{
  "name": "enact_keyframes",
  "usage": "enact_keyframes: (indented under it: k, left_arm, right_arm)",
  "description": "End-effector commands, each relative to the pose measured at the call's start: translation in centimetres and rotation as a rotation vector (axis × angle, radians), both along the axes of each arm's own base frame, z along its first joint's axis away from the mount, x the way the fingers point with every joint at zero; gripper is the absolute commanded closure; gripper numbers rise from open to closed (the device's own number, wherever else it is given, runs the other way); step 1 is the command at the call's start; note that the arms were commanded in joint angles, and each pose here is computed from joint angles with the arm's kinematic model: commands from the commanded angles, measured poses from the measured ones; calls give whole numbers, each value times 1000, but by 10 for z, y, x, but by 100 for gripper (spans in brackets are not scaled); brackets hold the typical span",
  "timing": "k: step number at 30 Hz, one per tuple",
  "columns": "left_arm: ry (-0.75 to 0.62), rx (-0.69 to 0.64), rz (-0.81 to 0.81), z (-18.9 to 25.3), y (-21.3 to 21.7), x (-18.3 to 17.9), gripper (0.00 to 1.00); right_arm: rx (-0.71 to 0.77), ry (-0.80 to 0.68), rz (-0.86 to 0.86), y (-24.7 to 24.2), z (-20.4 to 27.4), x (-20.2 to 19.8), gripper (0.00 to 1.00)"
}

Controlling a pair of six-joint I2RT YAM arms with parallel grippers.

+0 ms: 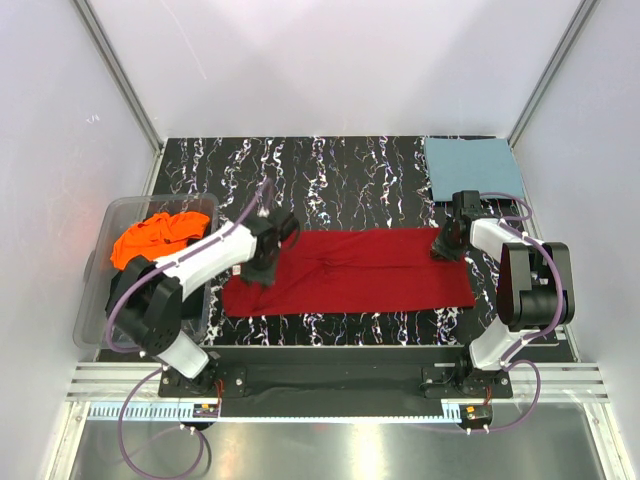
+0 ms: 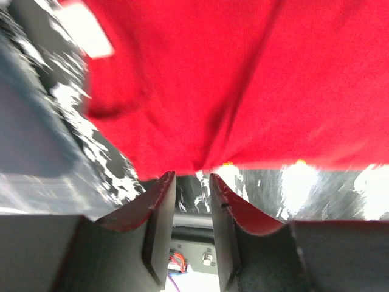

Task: Fold and stack the t-shirts
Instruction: Fold the tshirt

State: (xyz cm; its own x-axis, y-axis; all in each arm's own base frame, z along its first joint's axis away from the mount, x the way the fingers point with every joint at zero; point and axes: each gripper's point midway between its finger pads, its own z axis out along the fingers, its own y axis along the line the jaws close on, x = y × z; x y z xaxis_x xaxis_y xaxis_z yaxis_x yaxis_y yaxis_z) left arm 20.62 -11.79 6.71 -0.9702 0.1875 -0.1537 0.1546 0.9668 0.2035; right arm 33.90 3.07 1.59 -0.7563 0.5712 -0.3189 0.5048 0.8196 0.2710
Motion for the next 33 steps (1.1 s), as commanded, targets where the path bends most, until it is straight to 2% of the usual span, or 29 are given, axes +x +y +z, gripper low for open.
enact_keyframes:
  k: [1,6,9,13,21,26,33]
  left_arm:
    - [-155,30,35,37,12,59,64]
    - [-230,14,81,57,23,116,62]
    - [-229,50,119,52,35,142,67]
    - [-229,-32,134,53,25,173,71]
    - [-148,-54,126,15,13,186,77]
    - [-99,3,148,-18,19,184,77]
    - [-77,30,169,-41,19,196,77]
  right_arm:
    - [-15,-36,5,-3,10,10,81]
    - [-44,-11,-2,-9,2,6,80]
    - [-41,-2,-4,-8,-3,6,80]
    - [-44,6,-17,-15,-5,6,80]
    - [-32,32,-50,-29,-13,2,80]
    - [-48,47,-71,-38,-18,-2,80]
    - [-46,65,-148,-69,-22,-11,81]
